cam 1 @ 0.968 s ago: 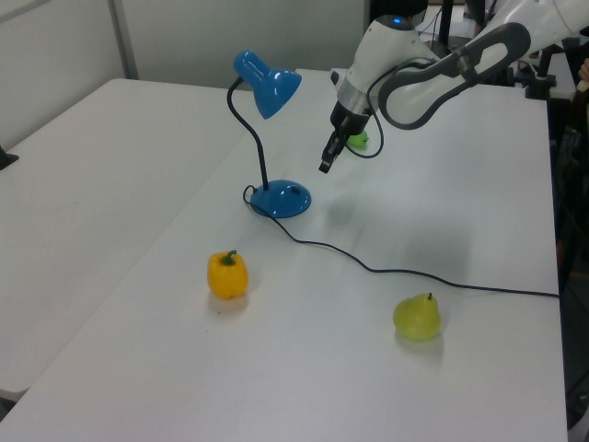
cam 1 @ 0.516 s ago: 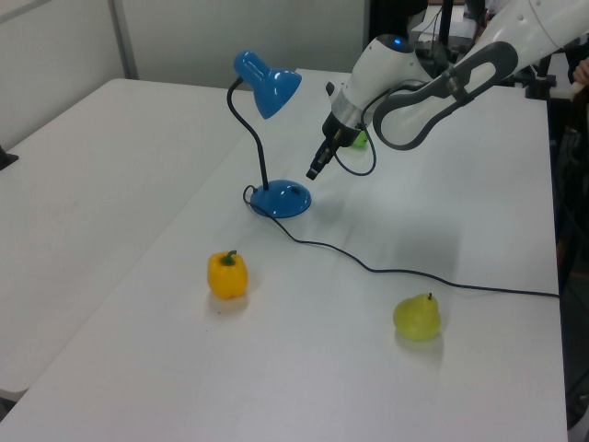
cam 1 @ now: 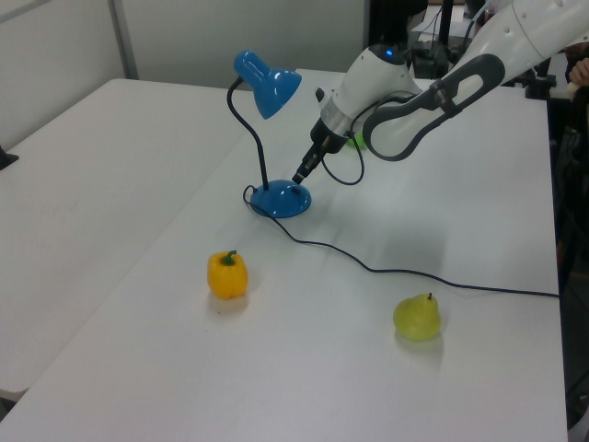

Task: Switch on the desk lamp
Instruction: 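Lower the gripper onto the switch on the lamp base, then press down on the lamp base switch with the gripper fingers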

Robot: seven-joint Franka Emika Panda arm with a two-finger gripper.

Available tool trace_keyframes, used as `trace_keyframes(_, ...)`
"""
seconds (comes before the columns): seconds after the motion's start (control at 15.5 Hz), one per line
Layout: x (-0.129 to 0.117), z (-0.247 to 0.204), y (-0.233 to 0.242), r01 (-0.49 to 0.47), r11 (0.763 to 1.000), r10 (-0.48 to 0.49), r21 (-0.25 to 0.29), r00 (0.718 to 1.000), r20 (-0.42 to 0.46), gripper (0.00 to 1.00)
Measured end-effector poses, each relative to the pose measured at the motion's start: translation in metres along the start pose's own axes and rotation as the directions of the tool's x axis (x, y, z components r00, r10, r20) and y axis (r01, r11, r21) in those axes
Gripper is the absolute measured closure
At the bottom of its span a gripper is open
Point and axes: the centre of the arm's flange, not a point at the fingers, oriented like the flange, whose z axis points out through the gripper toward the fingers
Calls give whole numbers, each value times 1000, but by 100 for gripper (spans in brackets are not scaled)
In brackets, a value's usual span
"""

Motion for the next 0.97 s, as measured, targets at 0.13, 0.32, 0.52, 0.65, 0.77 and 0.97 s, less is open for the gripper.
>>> trace_keyframes(0.13, 1, 5, -4, 0, 1000, 0, 3, 1000, -10, 99)
trace_keyframes(0.32, 1, 11, -4, 0, 1000, 0, 3, 1000, -13, 99)
trace_keyframes(0.52, 2, 12, -4, 0, 1000, 0, 3, 1000, -15, 99)
trace_keyframes(0.65, 2, 13, -4, 0, 1000, 0, 3, 1000, -15, 99)
trace_keyframes(0.77, 2, 13, -4, 0, 1000, 0, 3, 1000, -15, 99)
trace_keyframes(0.97, 2, 12, -4, 0, 1000, 0, 3, 1000, -15, 99)
